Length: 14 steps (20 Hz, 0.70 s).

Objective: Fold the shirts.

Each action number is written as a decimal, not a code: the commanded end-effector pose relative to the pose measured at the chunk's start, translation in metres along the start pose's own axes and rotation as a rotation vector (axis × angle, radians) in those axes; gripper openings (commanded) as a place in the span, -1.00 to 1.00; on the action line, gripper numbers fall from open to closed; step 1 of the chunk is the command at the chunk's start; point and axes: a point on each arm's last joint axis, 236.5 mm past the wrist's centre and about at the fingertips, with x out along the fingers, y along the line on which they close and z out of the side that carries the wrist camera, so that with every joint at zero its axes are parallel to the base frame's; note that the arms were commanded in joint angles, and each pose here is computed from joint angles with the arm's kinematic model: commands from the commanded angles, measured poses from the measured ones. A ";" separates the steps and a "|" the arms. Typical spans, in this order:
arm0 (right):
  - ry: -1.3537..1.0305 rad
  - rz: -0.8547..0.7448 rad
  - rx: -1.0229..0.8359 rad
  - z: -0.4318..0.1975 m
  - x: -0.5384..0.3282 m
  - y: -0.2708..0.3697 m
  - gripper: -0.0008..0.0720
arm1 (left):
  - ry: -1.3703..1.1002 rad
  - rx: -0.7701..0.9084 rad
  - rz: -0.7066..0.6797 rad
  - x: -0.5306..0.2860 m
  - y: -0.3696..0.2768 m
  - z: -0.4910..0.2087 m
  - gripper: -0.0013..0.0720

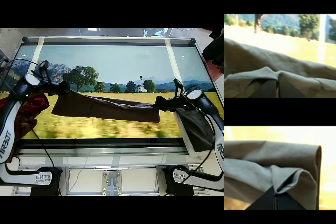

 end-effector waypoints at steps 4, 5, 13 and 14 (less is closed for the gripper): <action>-0.010 -0.098 0.084 0.012 0.049 -0.040 -0.97 | 0.068 0.101 0.170 0.046 0.045 -0.014 -0.94; -0.009 -0.099 0.084 0.011 0.050 -0.040 -0.96 | 0.075 0.100 0.172 0.049 0.046 -0.016 -0.94; 0.122 -0.039 -0.154 0.013 -0.034 0.021 0.08 | -0.078 0.056 0.071 0.000 0.002 0.027 0.62; 0.092 -0.086 -0.221 0.022 -0.064 0.025 0.08 | -0.127 0.065 0.064 -0.018 -0.005 0.040 0.62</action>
